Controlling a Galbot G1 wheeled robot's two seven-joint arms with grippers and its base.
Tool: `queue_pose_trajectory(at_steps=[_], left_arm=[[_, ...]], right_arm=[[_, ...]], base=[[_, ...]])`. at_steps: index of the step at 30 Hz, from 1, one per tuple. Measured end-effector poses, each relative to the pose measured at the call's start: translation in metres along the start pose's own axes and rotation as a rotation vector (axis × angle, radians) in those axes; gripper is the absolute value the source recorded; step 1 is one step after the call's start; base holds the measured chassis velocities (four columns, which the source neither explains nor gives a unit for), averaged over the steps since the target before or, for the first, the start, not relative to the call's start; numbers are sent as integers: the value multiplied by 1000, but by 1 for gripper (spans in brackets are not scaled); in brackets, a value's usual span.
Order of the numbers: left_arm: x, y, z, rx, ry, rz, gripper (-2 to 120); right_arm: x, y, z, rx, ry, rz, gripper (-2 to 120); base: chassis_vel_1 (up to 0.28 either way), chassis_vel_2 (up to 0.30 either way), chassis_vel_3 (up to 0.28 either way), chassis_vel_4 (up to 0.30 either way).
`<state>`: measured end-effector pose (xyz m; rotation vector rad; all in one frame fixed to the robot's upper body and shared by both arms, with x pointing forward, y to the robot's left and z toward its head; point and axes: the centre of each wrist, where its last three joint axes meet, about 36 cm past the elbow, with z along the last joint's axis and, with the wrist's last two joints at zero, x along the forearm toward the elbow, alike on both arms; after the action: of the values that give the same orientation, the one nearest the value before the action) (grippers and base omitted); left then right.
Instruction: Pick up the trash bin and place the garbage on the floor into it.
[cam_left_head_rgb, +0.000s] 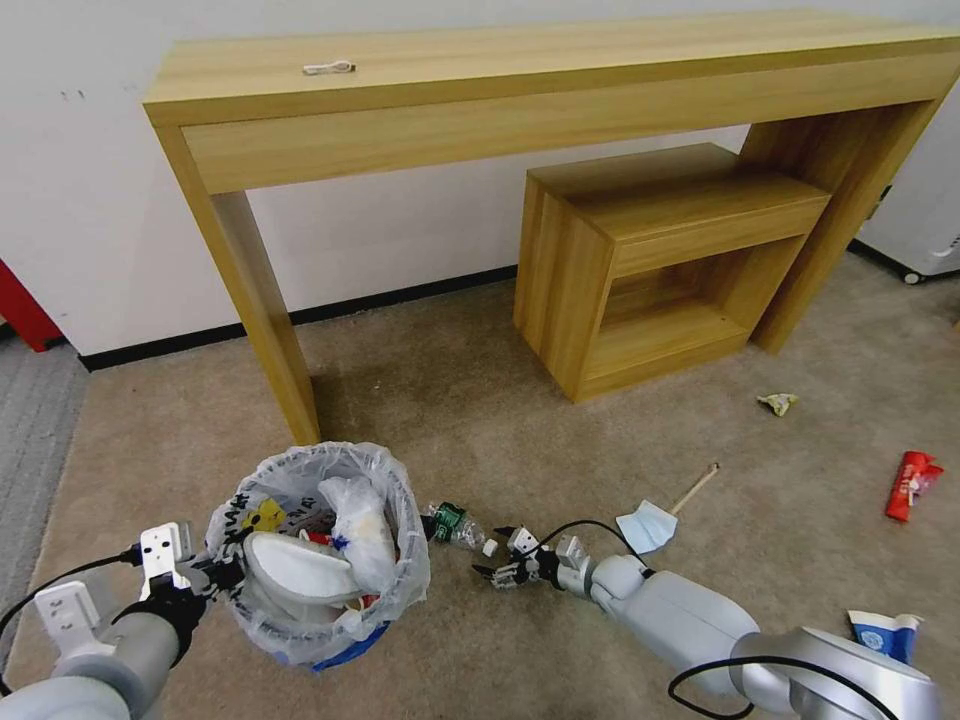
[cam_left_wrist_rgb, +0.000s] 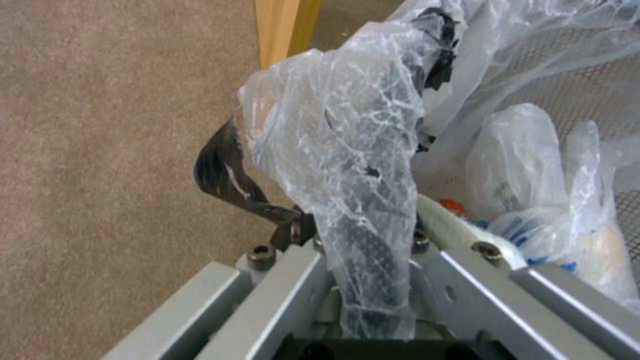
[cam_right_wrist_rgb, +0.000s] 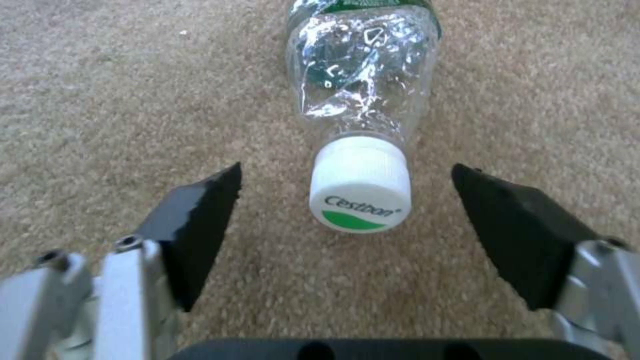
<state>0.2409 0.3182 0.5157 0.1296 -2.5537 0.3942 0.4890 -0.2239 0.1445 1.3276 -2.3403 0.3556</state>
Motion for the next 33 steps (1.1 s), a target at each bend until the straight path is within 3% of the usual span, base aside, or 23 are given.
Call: queue_pose_trajectory(at_steps=[5, 7, 9, 11, 13, 15, 28, 33], left_arm=[[0, 0, 0, -1, 0, 1, 1], [1, 0, 0, -2, 1, 1, 1], [1, 0, 0, -3, 0, 1, 1], [2, -1, -1, -4, -5, 4, 1], [2, -1, -1, -3, -6, 4, 1], [2, -1, 0, -1, -4, 4, 1], [-2, 1, -1, -4, -3, 1, 1], [-12, 7, 0, -5, 10, -9, 1]], right_arm=[[-2, 1, 0, 0, -1, 0, 70], [-4, 2, 0, 3, -3, -1, 58], [-4, 2, 0, 4, -2, -2, 54], [-6, 4, 2, 8, -5, -2, 42], [-7, 4, 2, 8, -5, -3, 41], [-8, 4, 3, 9, -8, -5, 29], [-8, 2, 4, 11, -35, -11, 28], [13, -9, 0, -11, -114, 36, 28]], base=[[0, 0, 0, 0], [0, 0, 0, 0], [0, 0, 0, 0], [0, 0, 0, 0], [0, 0, 0, 0], [0, 0, 0, 0], [0, 0, 0, 0], [0, 0, 0, 0]])
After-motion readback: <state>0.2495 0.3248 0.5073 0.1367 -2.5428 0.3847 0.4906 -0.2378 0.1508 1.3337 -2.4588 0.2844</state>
